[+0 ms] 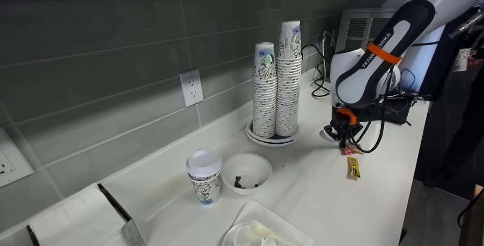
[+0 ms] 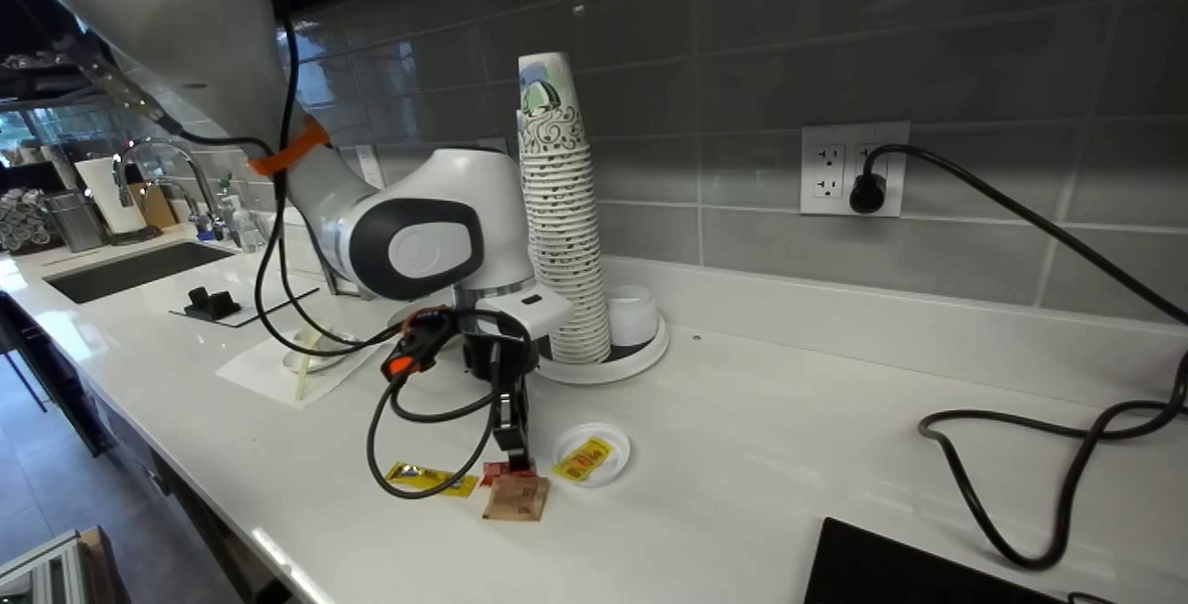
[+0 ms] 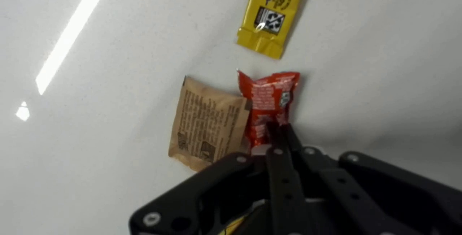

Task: Pick up the red sachet on the right and put it on the ceramic plate with a white mug on it

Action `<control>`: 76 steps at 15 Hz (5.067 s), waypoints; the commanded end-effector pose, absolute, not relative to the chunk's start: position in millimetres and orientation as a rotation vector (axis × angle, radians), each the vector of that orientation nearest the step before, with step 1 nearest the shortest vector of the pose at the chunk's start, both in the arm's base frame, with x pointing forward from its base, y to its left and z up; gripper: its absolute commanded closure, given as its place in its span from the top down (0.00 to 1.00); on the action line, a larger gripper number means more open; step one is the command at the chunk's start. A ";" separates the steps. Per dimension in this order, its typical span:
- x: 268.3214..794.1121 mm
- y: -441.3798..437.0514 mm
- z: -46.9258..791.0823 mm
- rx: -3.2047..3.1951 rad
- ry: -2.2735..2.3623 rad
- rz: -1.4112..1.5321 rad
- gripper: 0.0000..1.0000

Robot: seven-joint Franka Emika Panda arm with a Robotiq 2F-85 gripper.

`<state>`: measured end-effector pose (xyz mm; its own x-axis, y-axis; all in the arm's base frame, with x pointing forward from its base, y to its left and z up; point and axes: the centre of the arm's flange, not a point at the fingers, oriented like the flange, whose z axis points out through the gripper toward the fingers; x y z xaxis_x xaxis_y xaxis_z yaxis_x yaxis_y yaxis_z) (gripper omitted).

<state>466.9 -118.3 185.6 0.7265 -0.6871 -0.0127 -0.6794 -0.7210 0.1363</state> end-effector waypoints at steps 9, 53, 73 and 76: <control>466.5 -142.2 241.3 2.799 -1.249 0.089 0.00; 514.4 26.2 389.7 3.174 -0.834 0.305 0.00; 507.6 160.4 383.5 3.318 -0.450 0.196 0.00; 492.7 199.9 373.1 3.368 -0.399 0.062 0.00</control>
<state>499.3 171.9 378.5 0.9593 -0.2707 0.0810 -0.2476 -0.9435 -0.2204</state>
